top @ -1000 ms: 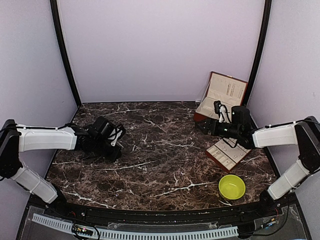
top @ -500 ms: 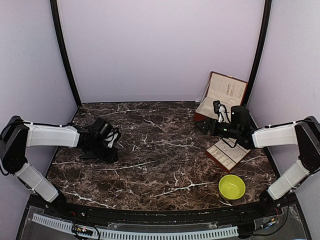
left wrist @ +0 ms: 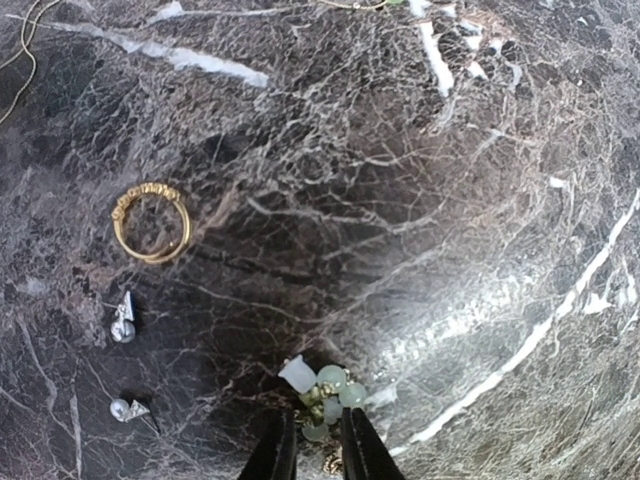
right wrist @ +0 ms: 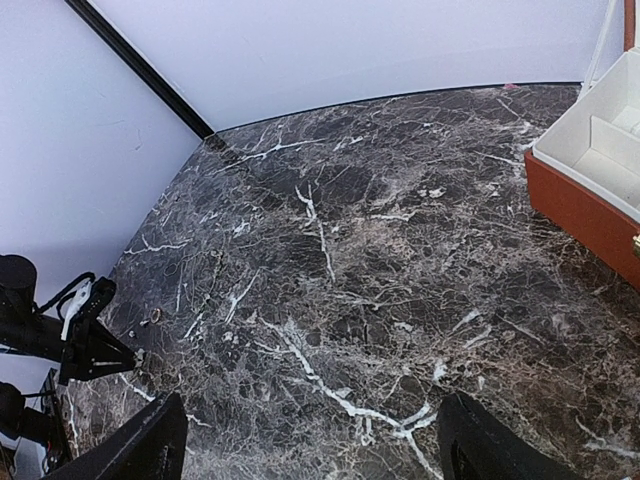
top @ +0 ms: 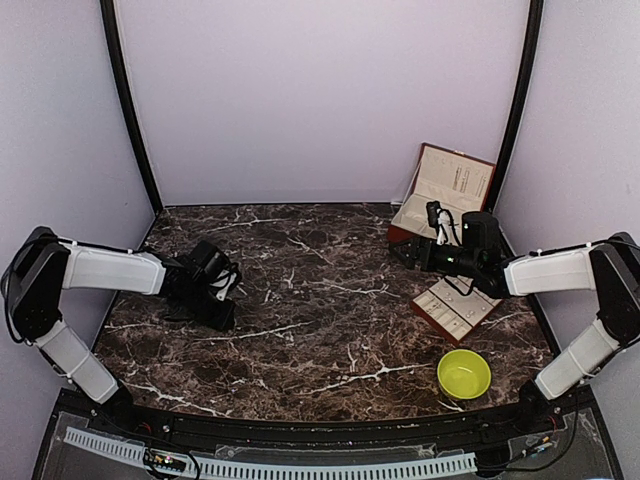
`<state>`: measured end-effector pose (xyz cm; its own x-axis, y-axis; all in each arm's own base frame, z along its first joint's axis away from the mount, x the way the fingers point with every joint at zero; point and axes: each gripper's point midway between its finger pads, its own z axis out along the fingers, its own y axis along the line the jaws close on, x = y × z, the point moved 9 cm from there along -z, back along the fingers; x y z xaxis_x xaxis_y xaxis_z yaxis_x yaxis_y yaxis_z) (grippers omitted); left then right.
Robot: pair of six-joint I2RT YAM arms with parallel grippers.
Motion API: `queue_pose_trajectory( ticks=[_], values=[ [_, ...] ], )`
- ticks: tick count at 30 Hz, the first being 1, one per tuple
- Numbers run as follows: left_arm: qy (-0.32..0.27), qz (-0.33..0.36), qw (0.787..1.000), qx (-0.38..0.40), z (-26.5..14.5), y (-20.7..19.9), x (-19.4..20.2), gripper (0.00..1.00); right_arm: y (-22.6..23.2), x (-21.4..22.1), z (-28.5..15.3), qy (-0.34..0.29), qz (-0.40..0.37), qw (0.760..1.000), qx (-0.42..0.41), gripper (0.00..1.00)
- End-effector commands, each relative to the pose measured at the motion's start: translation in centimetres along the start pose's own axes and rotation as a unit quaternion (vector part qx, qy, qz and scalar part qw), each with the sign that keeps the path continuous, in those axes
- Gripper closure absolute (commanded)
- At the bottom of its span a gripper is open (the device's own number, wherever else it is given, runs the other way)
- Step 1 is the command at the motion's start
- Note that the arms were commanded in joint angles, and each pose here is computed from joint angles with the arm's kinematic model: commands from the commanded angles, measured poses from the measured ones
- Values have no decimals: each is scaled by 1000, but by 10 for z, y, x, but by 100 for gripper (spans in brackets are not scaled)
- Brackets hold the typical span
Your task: Organize the mixed jewelry
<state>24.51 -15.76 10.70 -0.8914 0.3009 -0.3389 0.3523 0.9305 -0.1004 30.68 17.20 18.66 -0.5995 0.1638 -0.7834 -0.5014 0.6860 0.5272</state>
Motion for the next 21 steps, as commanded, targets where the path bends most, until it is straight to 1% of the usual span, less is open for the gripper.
queue_pose_trajectory(
  ticks=[1,14,16,18,21],
  values=[
    [3,2,1000,-7,0,0,-5,82,6,-11,4,-23,-14,1000,-14,12],
    [8,16,1000,-8,10,-2,-13,82,5,-9,6,-19,-13,1000,-14,13],
    [9,16,1000,-8,10,-2,-13,84,4,-8,6,-18,-12,1000,-13,13],
    [6,15,1000,-7,8,-2,-14,88,4,-8,6,-19,-11,1000,-13,12],
    [-9,15,1000,-23,4,1,-16,90,4,-8,6,-19,-11,1000,-13,13]
  ],
)
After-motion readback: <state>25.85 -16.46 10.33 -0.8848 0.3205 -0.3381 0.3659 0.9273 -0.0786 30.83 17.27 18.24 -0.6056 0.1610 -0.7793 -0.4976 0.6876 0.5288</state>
